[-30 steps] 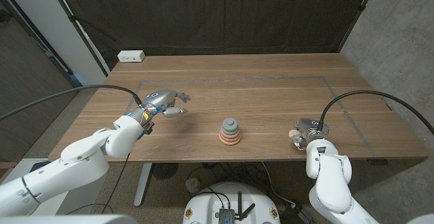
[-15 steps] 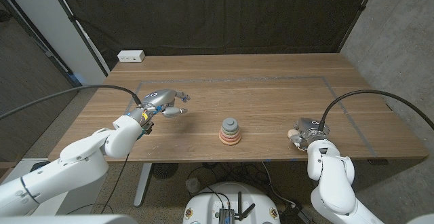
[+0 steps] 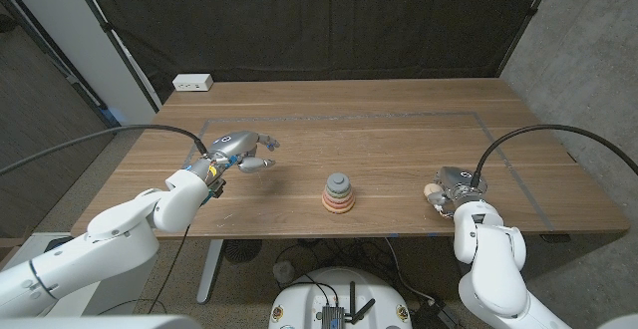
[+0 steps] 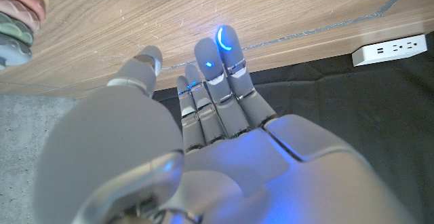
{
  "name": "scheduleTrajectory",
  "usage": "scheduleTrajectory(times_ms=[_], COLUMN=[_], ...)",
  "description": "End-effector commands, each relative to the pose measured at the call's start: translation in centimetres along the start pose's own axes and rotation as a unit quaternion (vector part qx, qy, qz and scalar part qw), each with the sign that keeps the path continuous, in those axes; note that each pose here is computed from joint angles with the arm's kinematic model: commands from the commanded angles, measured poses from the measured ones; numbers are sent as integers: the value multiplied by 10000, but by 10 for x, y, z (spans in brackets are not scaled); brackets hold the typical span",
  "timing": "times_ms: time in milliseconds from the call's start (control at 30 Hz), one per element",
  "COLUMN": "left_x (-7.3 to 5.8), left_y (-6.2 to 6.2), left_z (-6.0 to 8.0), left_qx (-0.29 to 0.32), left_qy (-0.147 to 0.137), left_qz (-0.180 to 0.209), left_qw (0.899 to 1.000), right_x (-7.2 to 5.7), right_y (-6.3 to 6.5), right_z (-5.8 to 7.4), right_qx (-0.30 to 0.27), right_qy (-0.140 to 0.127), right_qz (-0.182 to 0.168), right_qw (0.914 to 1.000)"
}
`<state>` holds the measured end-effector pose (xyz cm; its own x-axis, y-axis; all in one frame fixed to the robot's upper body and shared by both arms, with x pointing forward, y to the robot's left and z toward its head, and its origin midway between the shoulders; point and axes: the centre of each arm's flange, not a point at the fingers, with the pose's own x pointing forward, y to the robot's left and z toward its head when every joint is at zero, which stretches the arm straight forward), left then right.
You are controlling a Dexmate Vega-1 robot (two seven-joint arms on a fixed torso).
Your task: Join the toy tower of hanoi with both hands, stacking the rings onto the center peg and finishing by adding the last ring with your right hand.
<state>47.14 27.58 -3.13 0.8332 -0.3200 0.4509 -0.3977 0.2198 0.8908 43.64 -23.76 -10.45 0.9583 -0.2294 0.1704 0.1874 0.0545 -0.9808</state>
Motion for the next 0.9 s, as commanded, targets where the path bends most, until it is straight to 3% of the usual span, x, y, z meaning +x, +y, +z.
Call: scheduleTrajectory(times_ms=[33, 433, 900], left_x=[2, 3, -1], left_y=[-1, -2, -3], left_z=[0, 0, -5], left_qx=[4, -29, -112], left_qy=[-8, 11, 140], left_qz=[-28, -25, 123], left_qw=[10000, 10000, 9998], right_x=[-12, -22, -30], right_y=[-21, -39, -48], right_z=[4, 8, 23], right_qx=[-36, -151, -201], right_qy=[-18, -62, -585], right_qz=[-30, -270, -388], right_qw=[10000, 9995, 9973])
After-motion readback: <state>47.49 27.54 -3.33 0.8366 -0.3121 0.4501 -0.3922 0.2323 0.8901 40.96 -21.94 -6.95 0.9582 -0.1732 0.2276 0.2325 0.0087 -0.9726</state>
